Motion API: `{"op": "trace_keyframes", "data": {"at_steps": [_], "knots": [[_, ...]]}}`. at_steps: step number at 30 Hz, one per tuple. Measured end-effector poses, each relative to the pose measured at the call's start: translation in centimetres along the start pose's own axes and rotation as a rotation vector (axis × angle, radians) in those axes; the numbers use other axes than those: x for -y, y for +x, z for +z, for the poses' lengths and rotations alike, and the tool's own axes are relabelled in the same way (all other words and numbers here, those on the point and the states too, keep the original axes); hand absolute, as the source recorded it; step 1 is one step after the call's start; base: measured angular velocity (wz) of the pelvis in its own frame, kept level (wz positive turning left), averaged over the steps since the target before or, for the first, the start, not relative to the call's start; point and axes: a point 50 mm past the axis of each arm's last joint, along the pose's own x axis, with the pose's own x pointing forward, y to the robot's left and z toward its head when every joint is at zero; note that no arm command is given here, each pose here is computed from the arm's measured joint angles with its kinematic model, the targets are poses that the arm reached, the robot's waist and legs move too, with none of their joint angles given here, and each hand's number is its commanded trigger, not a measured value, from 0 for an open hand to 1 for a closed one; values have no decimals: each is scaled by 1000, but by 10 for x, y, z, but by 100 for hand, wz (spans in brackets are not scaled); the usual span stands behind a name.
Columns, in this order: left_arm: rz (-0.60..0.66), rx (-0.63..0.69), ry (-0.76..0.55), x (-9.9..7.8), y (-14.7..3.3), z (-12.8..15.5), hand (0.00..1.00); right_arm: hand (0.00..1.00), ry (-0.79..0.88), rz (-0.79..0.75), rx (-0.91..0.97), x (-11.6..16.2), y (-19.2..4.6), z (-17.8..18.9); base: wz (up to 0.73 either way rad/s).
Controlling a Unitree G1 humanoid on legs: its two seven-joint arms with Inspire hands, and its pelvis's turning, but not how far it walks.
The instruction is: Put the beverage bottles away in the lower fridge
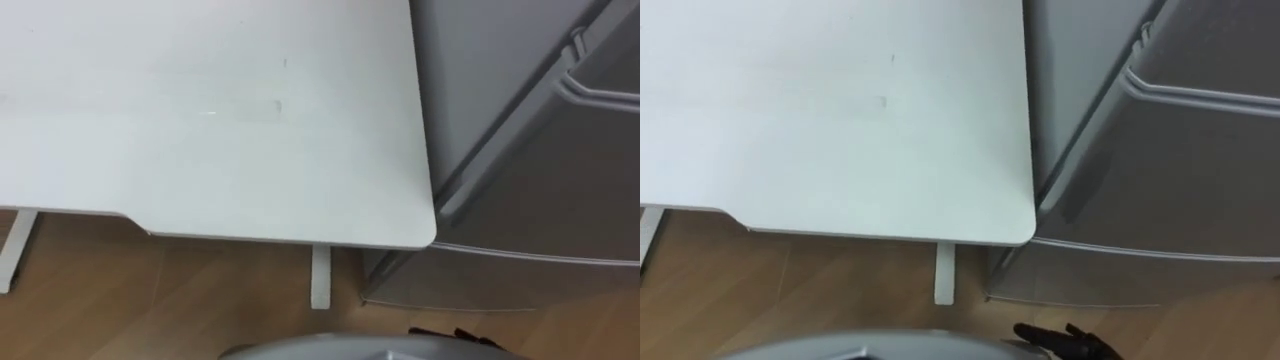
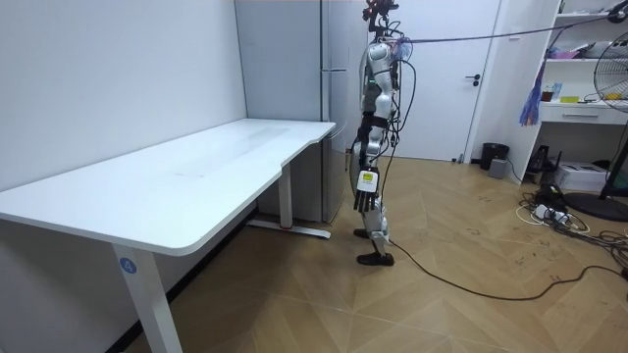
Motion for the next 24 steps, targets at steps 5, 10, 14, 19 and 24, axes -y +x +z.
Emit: {"op": "trace_keyframes", "data": {"at_steps": [5, 10, 14, 19, 24], "knots": [[-20, -4, 38, 2, 1, 4, 0, 0, 1, -1, -7, 0, 0, -1, 1], [-49, -24, 65, 6, 1, 6, 0, 0, 7, -7, -19, 1, 0, 0, 0], [-76, -34, 70, 11, 1, 8, 0, 0, 25, -11, -27, 2, 0, -1, 0], [-106, -47, 69, 13, 1, 9, 0, 0, 30, -14, -39, 3, 0, -1, 0], [-148, -47, 74, 14, 1, 14, 0, 0, 29, -12, -42, 3, 0, 0, -2]]}}
